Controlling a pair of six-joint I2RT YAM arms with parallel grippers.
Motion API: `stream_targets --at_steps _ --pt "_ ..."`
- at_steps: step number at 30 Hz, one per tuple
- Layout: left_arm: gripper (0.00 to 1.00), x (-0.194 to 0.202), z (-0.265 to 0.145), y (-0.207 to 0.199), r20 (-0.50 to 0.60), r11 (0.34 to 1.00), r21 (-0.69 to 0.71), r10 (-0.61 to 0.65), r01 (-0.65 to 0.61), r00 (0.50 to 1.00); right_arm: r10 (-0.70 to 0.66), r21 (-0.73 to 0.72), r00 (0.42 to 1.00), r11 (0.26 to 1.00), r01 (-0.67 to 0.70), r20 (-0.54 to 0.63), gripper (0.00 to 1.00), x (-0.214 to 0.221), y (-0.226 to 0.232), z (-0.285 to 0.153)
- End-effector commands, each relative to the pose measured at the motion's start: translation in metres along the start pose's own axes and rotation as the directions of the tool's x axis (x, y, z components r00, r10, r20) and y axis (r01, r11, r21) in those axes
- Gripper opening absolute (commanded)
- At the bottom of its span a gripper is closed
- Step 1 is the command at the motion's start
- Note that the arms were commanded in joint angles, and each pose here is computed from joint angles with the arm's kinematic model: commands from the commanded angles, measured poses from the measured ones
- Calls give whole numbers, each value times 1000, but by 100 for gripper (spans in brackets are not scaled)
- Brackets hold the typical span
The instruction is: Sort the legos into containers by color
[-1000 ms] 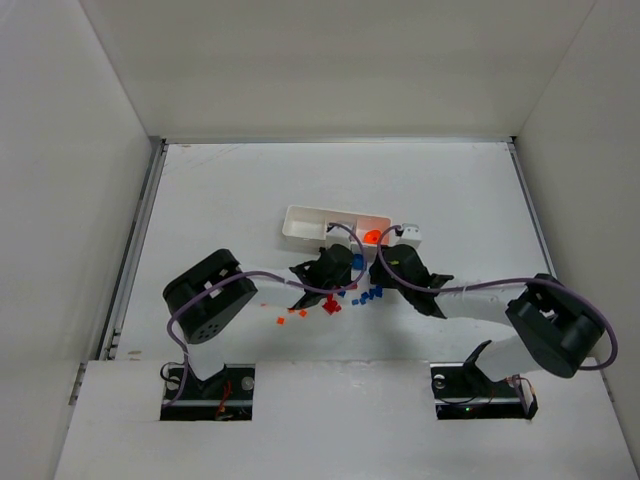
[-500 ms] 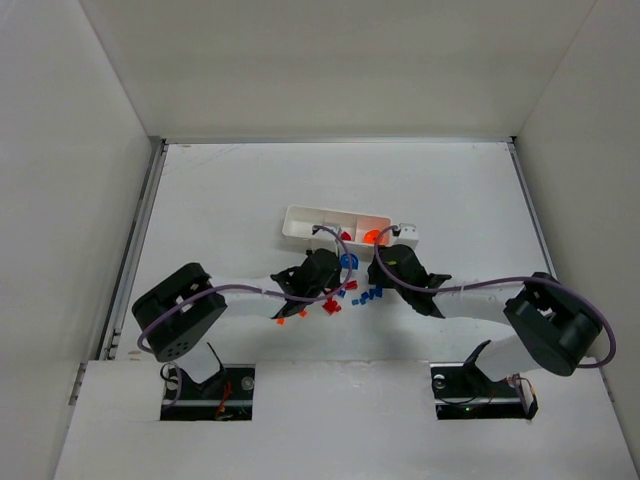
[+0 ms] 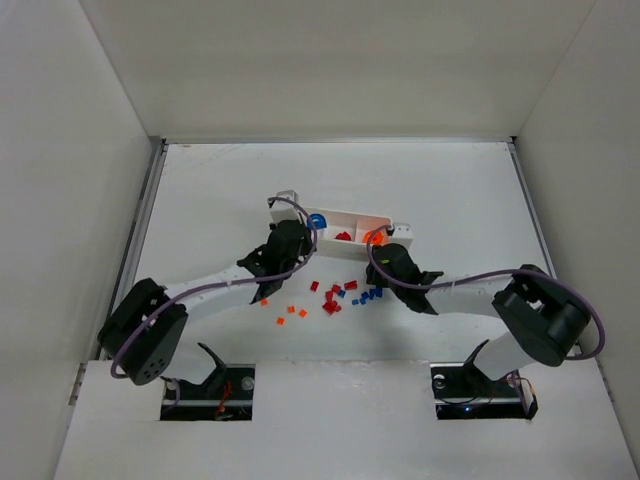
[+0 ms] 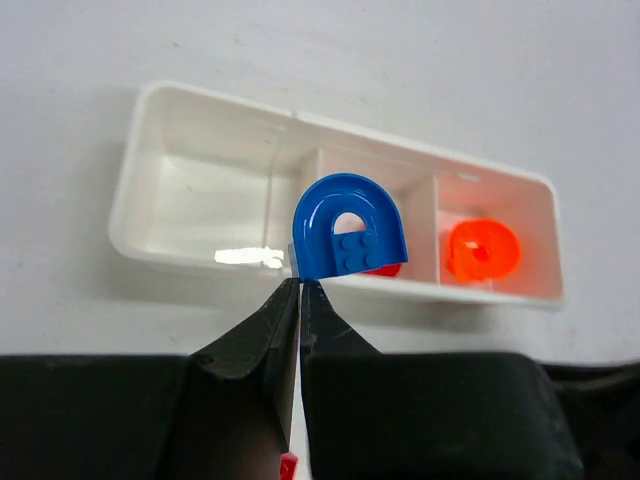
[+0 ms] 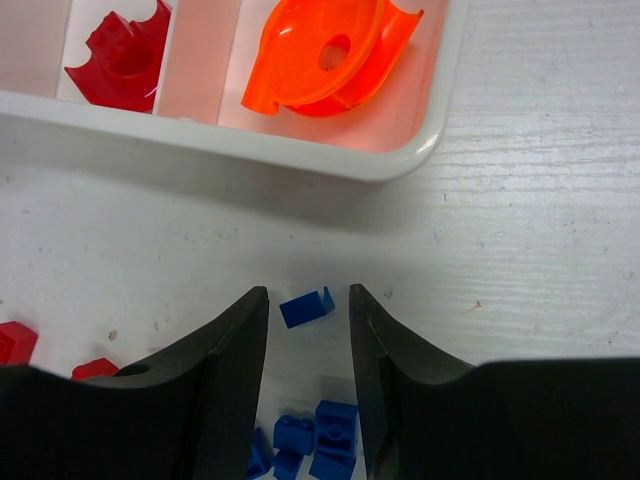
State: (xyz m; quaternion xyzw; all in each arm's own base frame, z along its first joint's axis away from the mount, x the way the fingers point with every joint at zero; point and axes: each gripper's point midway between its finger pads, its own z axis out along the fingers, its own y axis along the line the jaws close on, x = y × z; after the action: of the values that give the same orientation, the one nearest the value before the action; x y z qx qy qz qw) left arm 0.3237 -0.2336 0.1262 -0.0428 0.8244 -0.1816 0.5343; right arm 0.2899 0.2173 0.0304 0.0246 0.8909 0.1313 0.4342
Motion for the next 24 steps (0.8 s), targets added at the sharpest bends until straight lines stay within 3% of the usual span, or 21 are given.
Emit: stream_targets --at_steps 1,9,13,16,24 --pt "2 -23 19 1 31 998 -27 -49 50 998 2 -4 998 1000 -2 60 44 -19 11 2" --pt "3 -30 59 27 27 990 -126 -67 70 997 -12 10 998 1000 11 56 44 -15 11 4" --pt "13 -22 63 28 8 989 -134 -70 71 997 -24 16 999 1000 23 44 42 -10 11 4" --pt "24 -20 56 31 9 988 -139 -69 69 998 -25 15 999 1000 25 40 38 -10 13 6" --pt "27 -14 -8 58 51 986 -152 -62 69 997 -12 0 999 1000 12 52 18 -14 18 1"
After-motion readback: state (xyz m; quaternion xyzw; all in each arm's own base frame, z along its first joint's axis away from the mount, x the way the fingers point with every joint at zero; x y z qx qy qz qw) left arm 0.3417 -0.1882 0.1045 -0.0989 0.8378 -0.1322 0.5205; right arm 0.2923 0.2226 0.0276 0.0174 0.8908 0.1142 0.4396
